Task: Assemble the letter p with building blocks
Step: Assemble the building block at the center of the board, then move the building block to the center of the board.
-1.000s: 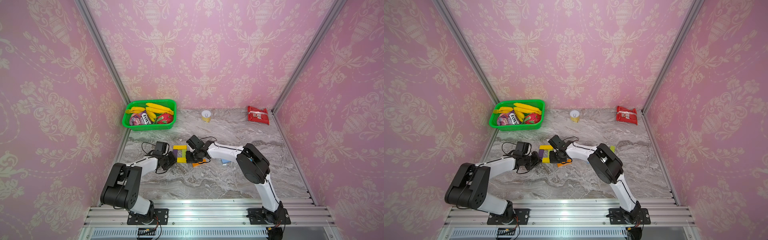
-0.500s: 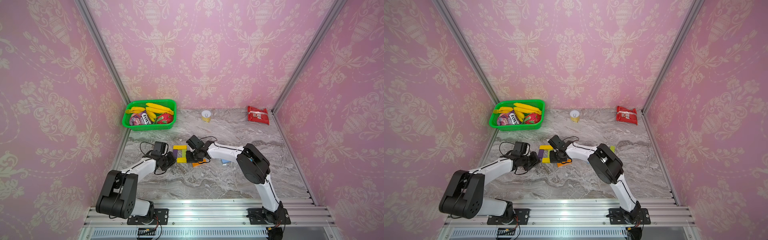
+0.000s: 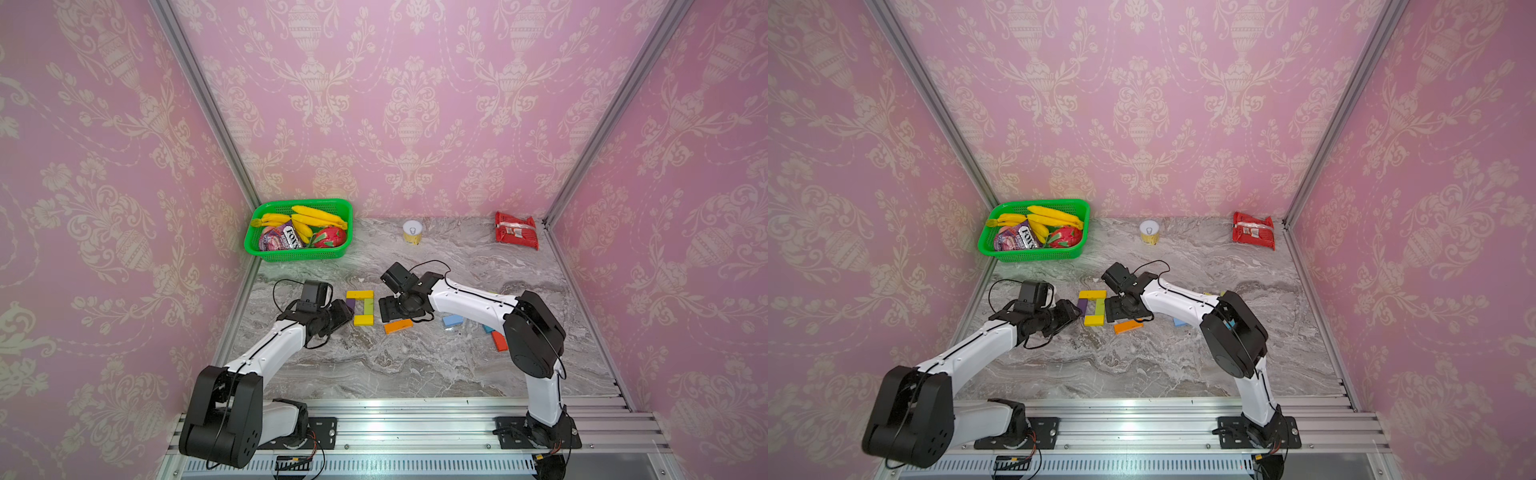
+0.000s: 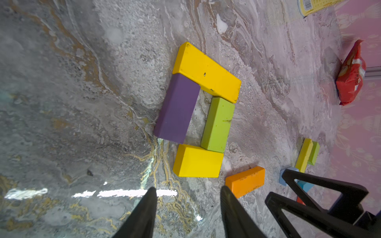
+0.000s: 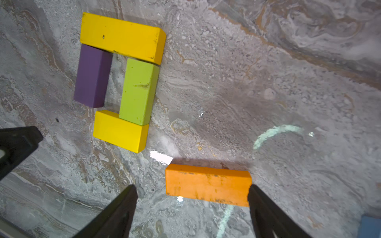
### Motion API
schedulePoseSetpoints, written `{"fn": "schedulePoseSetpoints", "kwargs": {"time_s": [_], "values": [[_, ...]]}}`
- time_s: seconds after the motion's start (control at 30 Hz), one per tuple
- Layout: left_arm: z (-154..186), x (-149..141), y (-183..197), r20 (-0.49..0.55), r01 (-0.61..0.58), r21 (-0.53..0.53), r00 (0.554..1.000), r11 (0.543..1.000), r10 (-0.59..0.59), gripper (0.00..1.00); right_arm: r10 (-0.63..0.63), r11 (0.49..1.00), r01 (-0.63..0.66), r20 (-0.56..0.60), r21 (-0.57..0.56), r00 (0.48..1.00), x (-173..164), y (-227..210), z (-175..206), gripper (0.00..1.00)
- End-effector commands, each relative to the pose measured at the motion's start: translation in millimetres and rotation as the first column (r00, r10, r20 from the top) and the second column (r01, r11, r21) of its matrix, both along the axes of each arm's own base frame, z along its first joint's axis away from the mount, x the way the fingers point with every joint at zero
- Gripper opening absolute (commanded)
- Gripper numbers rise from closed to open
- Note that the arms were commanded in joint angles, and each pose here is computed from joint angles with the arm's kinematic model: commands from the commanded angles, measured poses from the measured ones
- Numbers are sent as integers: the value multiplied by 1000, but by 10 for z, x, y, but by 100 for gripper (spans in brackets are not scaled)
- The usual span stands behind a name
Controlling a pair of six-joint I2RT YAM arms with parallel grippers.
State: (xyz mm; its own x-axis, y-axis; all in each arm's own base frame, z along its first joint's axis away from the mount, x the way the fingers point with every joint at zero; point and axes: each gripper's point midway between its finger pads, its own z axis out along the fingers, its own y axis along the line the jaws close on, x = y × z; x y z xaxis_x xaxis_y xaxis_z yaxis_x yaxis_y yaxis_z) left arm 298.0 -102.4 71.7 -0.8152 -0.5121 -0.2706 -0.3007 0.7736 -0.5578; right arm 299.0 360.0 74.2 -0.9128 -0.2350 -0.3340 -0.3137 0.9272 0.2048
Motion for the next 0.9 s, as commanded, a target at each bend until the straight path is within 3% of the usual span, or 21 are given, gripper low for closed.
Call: {"fn": "schedulePoseSetpoints", "kwargs": {"time_s": [0.0,0.2,0.43,0.53,0.73,0.87], "values": [[101,-53,-132,16,74,-17,997,997,-73,61,-41,995,38,-34,-90,999,-151,-336,-60,88],[174,-68,-576,21,241,-43,971,970,-240,60,-144,988,143,-21,-55,989,-192,-509,-72,89],[92,-69,-801,-17,292,-43,956,956,-293,54,-152,988,153,-56,9,987,-61,-601,-115,88],[103,-48,-790,-25,294,-3,955,956,-294,52,-152,988,152,-49,13,987,-43,-621,-89,88],[446,152,-554,79,230,157,966,961,-244,57,-189,980,194,-98,53,977,-107,-431,-6,88],[548,222,-499,83,232,200,964,952,-253,58,-174,984,167,-150,-59,973,-166,-228,-146,88]]}}
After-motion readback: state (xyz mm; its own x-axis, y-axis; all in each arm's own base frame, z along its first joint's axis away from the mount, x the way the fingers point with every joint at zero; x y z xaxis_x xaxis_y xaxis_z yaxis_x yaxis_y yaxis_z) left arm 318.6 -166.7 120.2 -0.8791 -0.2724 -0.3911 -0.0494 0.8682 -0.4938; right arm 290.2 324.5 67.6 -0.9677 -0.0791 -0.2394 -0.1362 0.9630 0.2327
